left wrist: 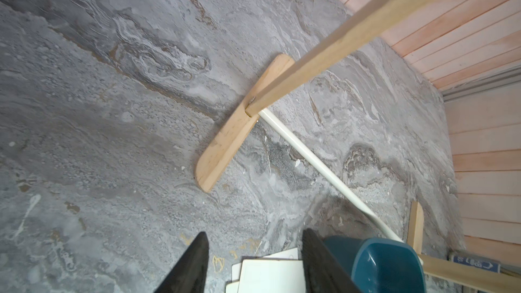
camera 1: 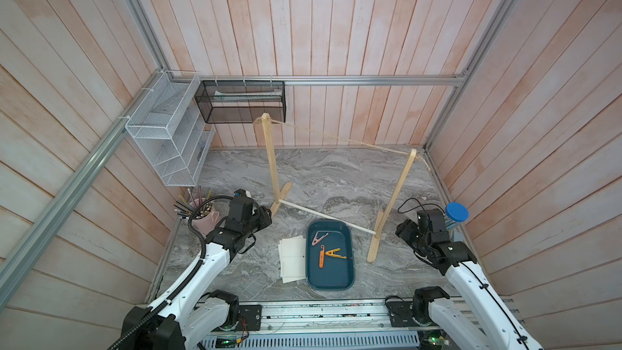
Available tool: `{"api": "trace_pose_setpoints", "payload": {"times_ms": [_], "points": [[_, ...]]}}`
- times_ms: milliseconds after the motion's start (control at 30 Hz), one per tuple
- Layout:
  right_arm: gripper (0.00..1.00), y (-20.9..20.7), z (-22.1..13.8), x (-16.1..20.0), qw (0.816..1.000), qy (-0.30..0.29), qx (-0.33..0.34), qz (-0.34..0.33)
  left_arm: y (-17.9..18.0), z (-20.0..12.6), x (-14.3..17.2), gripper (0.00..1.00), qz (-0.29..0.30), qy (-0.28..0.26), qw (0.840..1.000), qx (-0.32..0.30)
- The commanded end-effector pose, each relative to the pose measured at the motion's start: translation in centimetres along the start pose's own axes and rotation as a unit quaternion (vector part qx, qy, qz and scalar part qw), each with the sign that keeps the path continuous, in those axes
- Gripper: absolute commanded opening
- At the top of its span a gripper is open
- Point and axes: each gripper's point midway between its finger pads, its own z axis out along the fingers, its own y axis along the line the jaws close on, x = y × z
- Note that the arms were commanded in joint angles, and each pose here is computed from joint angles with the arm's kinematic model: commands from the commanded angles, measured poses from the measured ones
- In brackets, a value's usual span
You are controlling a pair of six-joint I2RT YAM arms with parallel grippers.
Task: Remove the postcards from the strings
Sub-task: Reset both arms
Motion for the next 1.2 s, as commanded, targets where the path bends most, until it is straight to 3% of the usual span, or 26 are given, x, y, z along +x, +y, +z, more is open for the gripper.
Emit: {"api": "trace_pose_setpoints", "payload": {"times_ms": [0, 200, 433, 833, 900, 1167], "points": [[0.7, 3.0, 0.6, -4.0, 0.995, -0.077, -0.046, -0.044, -0.3, -0.3, -3.1, 0.56, 0.005, -0.044, 0.999, -0.001], [0.75, 4.6, 2.2, -9.3, 0.978, -0.168, -0.002, -0.126, 1.8, -0.1, -6.7, 0.57, 0.029, -0.104, 0.992, -0.062], [0.88, 4.9, 2.9, -12.8, 0.941, -0.292, 0.011, -0.171, 5.0, -1.0, -10.7, 0.63, 0.066, -0.215, 0.963, -0.151], [0.89, 4.2, 5.6, -13.7, 0.914, -0.329, 0.045, -0.231, 6.9, -1.6, -13.1, 0.68, 0.177, -0.371, 0.892, -0.186], [0.89, 3.7, 5.7, -13.8, 0.91, -0.338, 0.053, -0.233, 7.3, -2.0, -13.0, 0.73, 0.18, -0.395, 0.882, -0.182], [0.91, 3.2, 5.3, -13.2, 0.895, -0.377, 0.019, -0.237, 9.1, 0.0, -11.9, 0.74, 0.183, -0.381, 0.894, -0.148]]}}
